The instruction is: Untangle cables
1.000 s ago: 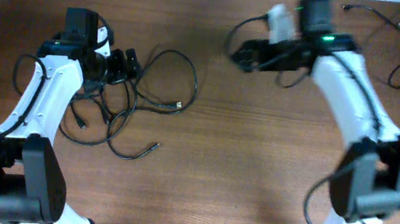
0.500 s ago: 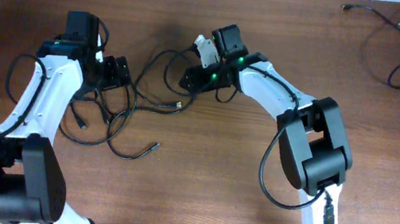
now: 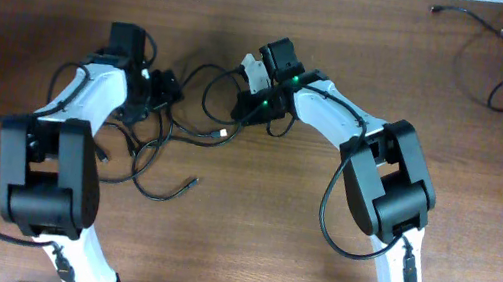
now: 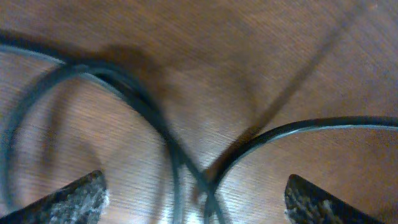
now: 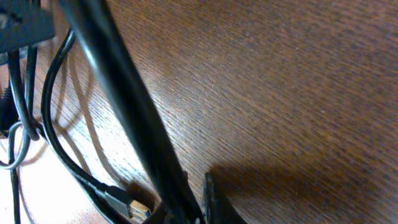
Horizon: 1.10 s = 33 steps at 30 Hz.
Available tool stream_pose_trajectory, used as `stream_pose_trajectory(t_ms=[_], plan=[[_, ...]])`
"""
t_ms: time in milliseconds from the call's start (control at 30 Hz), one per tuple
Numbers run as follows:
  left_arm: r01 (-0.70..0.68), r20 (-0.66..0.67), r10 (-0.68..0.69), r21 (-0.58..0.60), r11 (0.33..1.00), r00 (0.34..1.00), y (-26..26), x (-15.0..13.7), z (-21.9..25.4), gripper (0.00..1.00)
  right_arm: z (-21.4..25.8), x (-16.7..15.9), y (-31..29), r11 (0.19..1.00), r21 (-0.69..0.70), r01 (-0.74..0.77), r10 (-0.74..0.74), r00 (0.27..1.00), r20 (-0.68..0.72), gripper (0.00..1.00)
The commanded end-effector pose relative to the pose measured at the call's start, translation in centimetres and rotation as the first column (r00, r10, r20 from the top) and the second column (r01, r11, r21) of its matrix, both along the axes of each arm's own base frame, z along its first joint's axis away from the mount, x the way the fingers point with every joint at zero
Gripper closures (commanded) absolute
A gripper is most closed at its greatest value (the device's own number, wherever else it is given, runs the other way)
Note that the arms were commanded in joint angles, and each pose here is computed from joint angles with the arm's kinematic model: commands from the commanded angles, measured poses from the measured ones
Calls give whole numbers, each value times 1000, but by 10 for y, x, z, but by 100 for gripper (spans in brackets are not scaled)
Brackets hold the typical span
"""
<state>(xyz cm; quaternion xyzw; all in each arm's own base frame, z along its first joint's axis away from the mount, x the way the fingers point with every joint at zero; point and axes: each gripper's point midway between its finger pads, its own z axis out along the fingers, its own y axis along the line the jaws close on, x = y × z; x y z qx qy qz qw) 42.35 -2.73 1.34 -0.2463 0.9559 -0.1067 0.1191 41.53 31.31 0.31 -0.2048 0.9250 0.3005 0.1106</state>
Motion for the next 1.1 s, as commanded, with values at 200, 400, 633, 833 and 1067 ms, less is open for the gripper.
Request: stream_pose_trajectory(t_ms=[200, 400, 633, 833, 1067], plan=[[-19, -60, 21, 30, 999, 998, -13, -4, -30, 100, -15, -13, -48, 991, -115, 69, -85, 987, -137, 96], [-131, -135, 135, 34, 991, 982, 34, -22, -28, 100, 51, 10, -187, 935, -207, 288, -315, 942, -114, 96], [-201, -157, 202, 18, 979, 967, 60, -29, -28, 100, 191, 3, -345, 742, -161, 651, -628, 758, 176, 96], [-199, -157, 200, 18, 980, 967, 60, -29, -28, 100, 263, -33, -430, 589, -139, 796, -698, 588, 408, 96], [-184, -159, 184, 19, 983, 970, 59, -30, -28, 100, 264, -135, -581, -367, -353, 860, -760, -58, 648, 96]])
